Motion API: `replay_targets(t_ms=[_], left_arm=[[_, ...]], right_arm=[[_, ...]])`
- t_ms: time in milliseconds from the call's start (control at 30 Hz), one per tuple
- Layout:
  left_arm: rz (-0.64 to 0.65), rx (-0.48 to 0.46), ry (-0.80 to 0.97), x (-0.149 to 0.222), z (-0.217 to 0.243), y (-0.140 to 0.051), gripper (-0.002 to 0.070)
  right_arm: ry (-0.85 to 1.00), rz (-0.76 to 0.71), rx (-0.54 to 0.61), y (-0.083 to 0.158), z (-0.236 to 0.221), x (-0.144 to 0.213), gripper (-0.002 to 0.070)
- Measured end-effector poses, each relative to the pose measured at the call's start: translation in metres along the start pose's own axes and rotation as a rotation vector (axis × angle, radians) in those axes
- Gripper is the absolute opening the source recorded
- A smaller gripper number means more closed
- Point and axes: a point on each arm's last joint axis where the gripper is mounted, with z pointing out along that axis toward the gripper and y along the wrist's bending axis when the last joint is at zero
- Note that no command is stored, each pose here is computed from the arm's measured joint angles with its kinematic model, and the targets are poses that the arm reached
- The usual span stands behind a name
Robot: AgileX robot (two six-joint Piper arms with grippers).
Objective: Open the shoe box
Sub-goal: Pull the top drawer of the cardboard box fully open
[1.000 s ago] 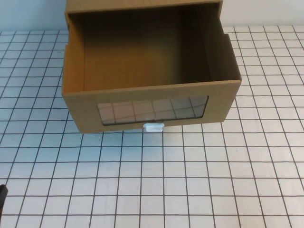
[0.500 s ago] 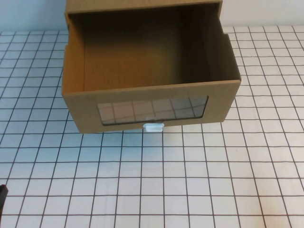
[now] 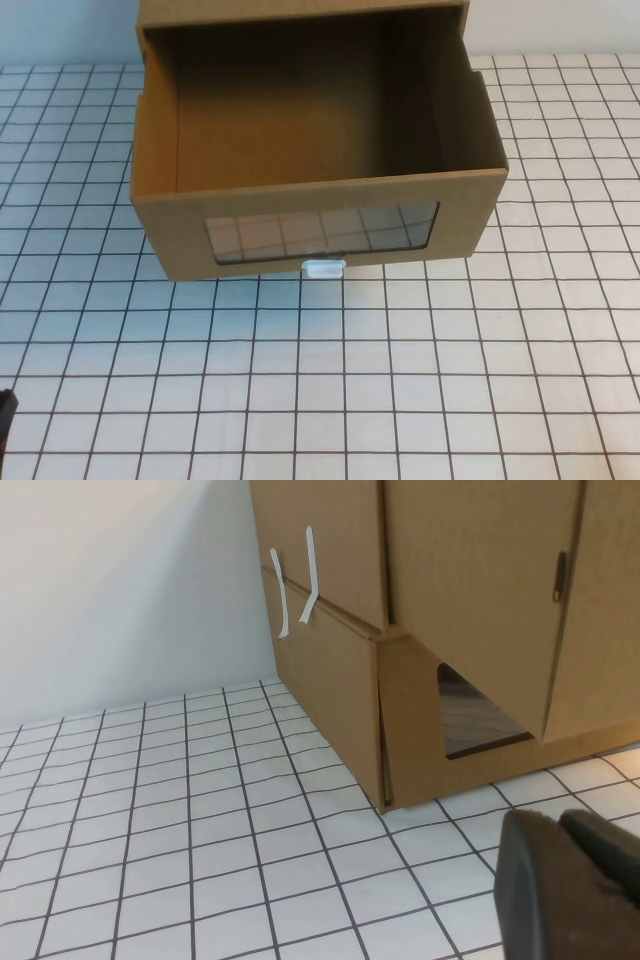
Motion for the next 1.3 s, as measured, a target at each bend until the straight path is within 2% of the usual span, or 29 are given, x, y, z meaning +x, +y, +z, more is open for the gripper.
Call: replay_targets(t_ms=[200, 900, 1000, 1167, 1300], left_arm=[[0.0, 0.001, 0.002, 0.0, 0.0, 0.0, -0.0002], [0.017, -0.001, 0.001, 0.0, 0.0, 0.0, -0.0002], [0.029, -0.036, -0.004, 0.0, 0.0, 0.003, -0.0002], [0.013, -0.154, 0.058, 0.005, -0.002, 0.009, -0.0002], [-0.008, -0.157, 0.183, 0.017, -0.004, 0.008, -0.0002]], right_arm=[[0.053, 0.0, -0.004, 0.0, 0.0, 0.005, -0.0013], [0.054, 0.0, -0.004, 0.0, 0.0, 0.005, -0.0013], [0.054, 0.0, -0.004, 0.0, 0.0, 0.005, -0.0013], [0.054, 0.0, -0.004, 0.0, 0.0, 0.005, -0.0013], [0.055, 0.0, -0.004, 0.0, 0.0, 0.005, -0.0013]])
